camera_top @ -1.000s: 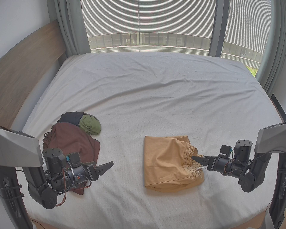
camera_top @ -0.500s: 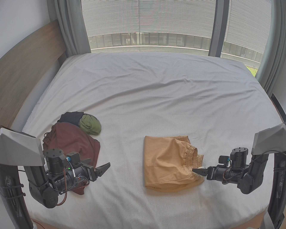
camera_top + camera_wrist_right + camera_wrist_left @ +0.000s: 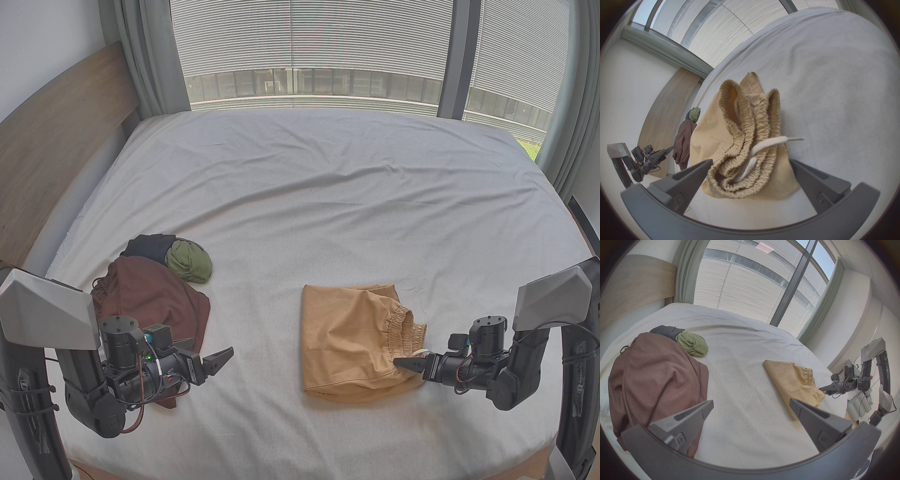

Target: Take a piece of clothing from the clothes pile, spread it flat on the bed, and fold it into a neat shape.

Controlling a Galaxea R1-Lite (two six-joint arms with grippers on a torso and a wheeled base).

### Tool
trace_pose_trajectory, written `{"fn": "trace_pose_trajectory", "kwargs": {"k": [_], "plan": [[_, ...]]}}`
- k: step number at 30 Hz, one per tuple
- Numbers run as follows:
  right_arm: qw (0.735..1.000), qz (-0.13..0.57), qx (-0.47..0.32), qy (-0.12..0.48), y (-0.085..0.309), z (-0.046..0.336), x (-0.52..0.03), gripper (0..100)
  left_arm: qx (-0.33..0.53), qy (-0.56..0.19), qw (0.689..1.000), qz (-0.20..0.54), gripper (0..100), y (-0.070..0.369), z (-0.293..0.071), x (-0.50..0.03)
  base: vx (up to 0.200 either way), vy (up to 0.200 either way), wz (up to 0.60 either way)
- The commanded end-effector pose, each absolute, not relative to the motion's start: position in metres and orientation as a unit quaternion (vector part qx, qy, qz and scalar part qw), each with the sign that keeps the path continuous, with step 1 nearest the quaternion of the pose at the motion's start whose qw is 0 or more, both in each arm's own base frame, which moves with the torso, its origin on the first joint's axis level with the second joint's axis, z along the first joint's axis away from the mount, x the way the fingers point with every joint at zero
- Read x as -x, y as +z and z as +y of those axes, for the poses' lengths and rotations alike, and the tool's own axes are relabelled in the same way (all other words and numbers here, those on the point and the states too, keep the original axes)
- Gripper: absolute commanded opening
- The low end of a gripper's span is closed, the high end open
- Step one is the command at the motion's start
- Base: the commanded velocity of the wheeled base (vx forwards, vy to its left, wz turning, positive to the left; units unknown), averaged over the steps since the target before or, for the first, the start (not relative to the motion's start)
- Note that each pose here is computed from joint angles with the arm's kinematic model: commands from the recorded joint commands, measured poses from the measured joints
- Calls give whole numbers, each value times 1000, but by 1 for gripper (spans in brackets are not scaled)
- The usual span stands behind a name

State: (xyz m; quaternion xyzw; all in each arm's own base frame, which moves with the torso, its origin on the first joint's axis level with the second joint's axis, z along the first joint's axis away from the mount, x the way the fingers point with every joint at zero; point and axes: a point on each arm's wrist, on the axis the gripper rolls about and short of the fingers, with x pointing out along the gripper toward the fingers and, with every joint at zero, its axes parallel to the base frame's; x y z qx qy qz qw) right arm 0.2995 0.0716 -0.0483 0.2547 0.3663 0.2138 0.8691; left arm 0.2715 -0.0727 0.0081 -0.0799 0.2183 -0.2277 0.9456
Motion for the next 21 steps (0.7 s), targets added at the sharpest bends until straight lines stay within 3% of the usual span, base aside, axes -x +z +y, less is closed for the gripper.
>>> {"fn": "trace_pose_trajectory", "kwargs": {"k": [1, 21], "plan": [[858, 381, -261, 225, -57, 86, -300, 100, 80, -227, 945, 221, 100, 6, -73, -272, 0, 0, 0], [856, 360, -297, 224, -48, 100, -309, 100, 80, -229, 943, 227, 100, 3, -74, -271, 0, 0, 0]]}}
